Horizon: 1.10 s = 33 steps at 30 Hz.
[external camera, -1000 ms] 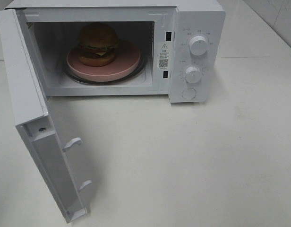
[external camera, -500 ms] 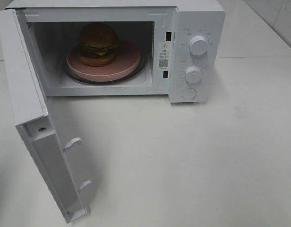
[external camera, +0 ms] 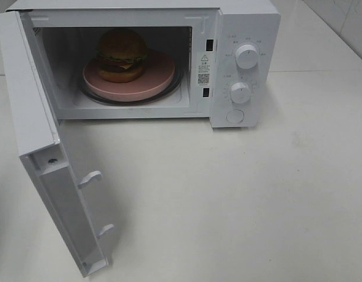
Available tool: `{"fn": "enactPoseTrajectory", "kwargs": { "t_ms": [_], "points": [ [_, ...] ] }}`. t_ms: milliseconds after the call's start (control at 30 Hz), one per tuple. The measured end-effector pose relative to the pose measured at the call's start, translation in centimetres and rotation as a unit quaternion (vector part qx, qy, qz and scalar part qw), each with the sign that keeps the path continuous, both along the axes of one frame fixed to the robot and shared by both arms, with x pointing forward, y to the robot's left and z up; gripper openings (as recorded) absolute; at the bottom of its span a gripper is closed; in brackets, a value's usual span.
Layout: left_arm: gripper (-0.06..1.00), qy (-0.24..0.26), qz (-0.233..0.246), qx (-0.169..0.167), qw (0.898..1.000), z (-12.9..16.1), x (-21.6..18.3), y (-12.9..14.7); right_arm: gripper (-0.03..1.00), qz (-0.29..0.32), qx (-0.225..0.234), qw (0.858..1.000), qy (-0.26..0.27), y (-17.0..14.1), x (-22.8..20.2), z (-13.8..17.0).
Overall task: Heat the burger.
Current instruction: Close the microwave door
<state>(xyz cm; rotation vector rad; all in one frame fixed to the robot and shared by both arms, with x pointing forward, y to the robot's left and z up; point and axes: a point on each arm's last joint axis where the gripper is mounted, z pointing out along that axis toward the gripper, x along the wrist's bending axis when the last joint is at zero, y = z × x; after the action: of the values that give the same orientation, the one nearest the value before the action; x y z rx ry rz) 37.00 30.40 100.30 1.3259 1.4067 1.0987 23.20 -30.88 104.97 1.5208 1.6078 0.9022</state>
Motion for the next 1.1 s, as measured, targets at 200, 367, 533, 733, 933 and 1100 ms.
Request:
{"fn": "enactPoseTrajectory", "kwargs": {
  "t_ms": [200, 367, 533, 733, 933, 1100],
  "points": [
    [0.00, 0.001, -0.005, -0.013, 1.000, -0.8, 1.6, -0.1, 0.75, 0.000, 0.000, 1.000, 0.000, 0.0, 0.0, 0.0],
    [0.00, 0.005, -0.040, -0.016, 0.999, -1.7, 3.1, -0.8, 0.75, 0.000, 0.000, 1.000, 0.000, 0.0, 0.0, 0.0],
    [0.00, 0.007, -0.123, -0.011, 0.992, -2.7, 4.2, -2.2, 0.75, 0.000, 0.000, 1.000, 0.000, 0.0, 0.0, 0.0],
    [0.00, -0.006, -0.182, -0.027, 0.983, -3.6, 5.2, -3.3, 0.75, 0.000, 0.000, 1.000, 0.000, 0.0, 0.0, 0.0],
    [0.00, 0.006, -0.235, -0.028, 0.972, -4.2, 6.3, -5.3, 0.75, 0.000, 0.000, 1.000, 0.000, 0.0, 0.0, 0.0],
    [0.00, 0.019, -0.237, -0.029, 0.971, -5.1, 7.1, -7.0, 0.75, 0.000, 0.000, 1.000, 0.000, 0.0, 0.0, 0.0]
  ]
}}
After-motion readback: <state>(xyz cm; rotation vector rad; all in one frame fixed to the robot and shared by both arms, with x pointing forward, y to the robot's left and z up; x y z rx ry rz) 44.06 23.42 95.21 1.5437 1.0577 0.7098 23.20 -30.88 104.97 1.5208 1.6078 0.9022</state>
